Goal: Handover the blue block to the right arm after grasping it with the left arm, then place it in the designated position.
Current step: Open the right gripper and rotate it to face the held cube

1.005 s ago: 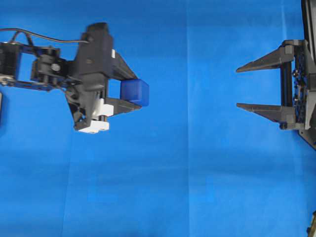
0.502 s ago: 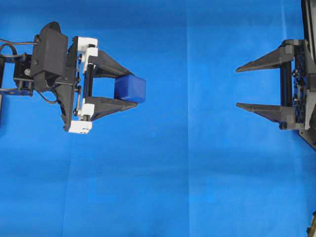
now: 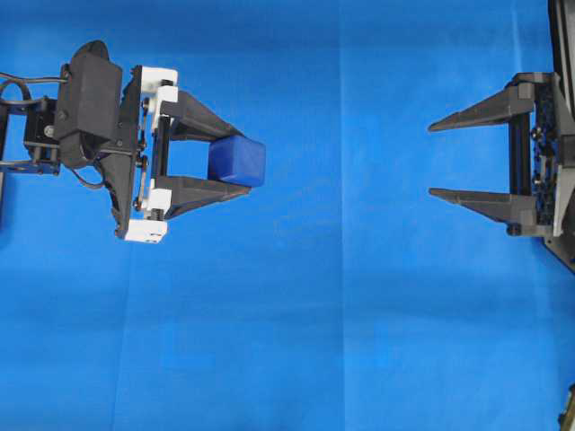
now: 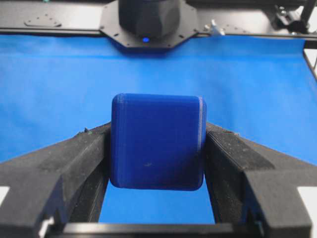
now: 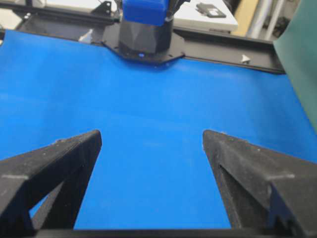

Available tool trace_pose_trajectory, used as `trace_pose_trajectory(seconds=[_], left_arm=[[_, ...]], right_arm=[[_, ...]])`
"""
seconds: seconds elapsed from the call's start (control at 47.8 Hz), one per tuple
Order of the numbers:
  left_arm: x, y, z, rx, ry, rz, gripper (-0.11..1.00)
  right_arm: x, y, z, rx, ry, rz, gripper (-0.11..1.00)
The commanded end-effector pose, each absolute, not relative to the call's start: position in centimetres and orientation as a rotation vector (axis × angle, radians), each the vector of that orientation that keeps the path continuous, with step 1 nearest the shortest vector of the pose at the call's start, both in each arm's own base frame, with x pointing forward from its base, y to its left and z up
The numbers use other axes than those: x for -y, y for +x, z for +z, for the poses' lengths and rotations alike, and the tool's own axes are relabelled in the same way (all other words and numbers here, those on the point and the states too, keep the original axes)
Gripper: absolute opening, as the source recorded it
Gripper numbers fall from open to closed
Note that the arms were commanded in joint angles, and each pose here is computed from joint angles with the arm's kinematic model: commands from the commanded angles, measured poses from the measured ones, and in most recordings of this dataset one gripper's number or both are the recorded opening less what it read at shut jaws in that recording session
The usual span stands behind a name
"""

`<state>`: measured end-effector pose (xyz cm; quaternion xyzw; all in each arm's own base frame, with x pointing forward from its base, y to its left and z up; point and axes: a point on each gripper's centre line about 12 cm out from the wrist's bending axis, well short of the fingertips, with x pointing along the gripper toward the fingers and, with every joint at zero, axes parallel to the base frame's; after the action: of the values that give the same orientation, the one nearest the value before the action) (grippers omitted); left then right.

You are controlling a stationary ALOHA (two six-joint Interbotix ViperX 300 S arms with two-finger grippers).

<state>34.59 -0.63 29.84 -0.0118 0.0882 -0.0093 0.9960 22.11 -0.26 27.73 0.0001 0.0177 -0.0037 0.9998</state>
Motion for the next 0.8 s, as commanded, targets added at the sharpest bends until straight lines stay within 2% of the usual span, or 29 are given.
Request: trace_pose_trajectory(seconds=[0.0,0.461,0.775], left_arm=[[0.6,34.4,31.0,-0.138,-0.024,-0.017,0.49],[0.6,34.4,31.1,-0.131,-0.029,-0.017,0.49],[0.6,34.5,31.1,-0.129,-0.032,-0.016,0.49]], right_arm=[[0.2,22.5,29.1,0.003,-0.030,-0.002,0.96],[0.1,23.3,31.4,-0.092,-0.401,0.032,0.96],[-0.3,23.8,31.8,-0.087,-0.943,0.092,0.96]])
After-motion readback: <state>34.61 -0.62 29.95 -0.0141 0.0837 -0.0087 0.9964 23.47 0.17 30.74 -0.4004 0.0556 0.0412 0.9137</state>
